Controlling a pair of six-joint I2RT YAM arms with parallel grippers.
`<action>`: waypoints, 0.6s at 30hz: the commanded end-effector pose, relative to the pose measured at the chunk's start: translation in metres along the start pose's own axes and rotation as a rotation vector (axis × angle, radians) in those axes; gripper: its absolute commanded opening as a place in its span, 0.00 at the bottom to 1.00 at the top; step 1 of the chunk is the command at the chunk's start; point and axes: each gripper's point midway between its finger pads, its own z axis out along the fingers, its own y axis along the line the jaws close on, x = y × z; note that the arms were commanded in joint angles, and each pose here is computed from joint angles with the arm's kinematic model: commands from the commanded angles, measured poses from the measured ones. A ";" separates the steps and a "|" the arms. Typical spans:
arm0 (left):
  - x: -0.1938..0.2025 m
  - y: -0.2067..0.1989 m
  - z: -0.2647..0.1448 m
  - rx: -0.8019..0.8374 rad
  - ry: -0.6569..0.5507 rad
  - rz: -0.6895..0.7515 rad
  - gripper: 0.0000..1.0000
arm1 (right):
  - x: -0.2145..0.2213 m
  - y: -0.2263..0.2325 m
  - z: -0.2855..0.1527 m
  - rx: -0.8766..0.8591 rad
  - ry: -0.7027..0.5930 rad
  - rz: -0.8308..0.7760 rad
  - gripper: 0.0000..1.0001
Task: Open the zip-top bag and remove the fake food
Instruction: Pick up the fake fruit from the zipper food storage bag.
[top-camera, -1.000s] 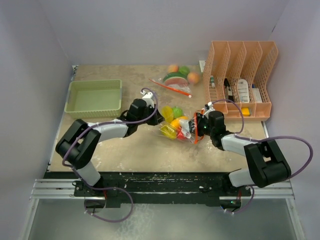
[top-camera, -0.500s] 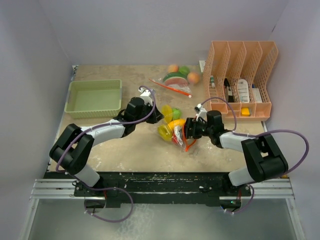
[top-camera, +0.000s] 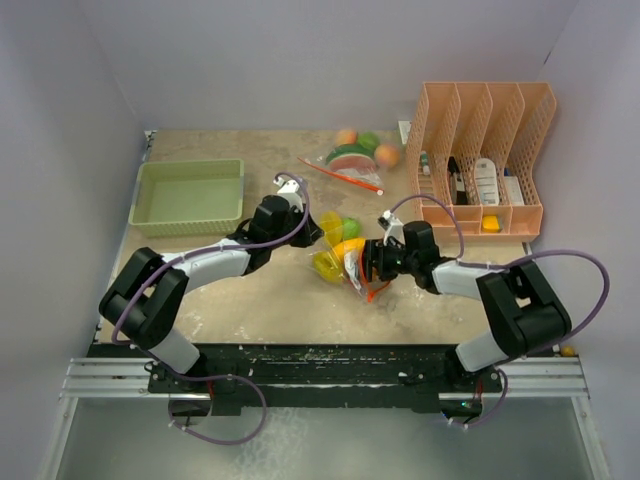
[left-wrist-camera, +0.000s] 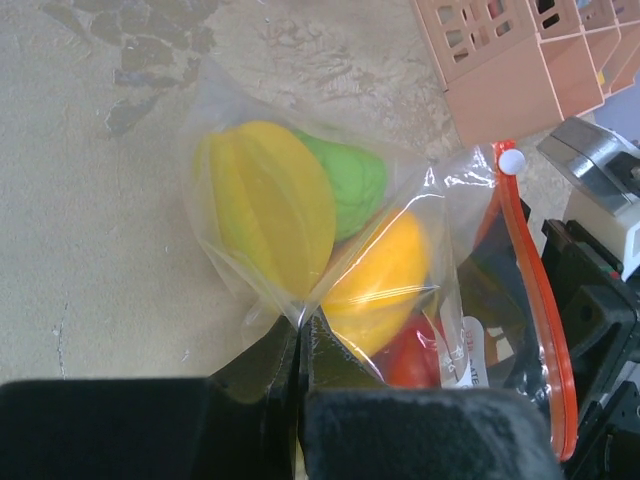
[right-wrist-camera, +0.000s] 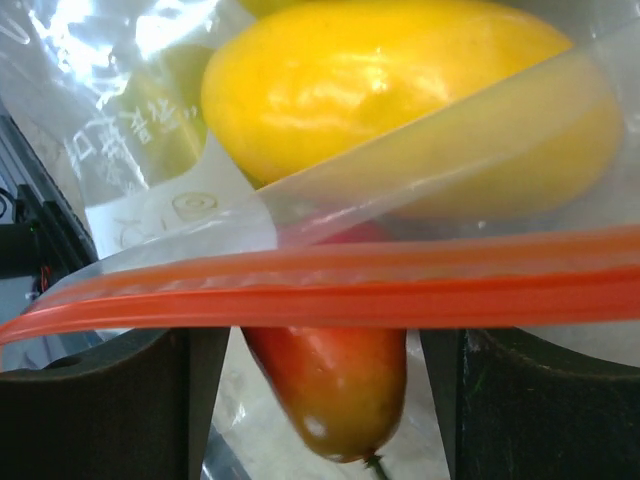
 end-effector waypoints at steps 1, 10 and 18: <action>-0.007 0.001 0.005 -0.017 -0.031 -0.026 0.00 | 0.005 0.002 -0.011 0.022 -0.009 -0.021 0.79; 0.000 0.009 0.011 -0.032 -0.034 -0.074 0.00 | 0.014 0.008 -0.014 0.039 0.030 -0.047 0.69; -0.002 0.014 0.007 -0.063 -0.032 -0.070 0.00 | 0.023 -0.001 -0.014 0.076 0.065 -0.038 0.75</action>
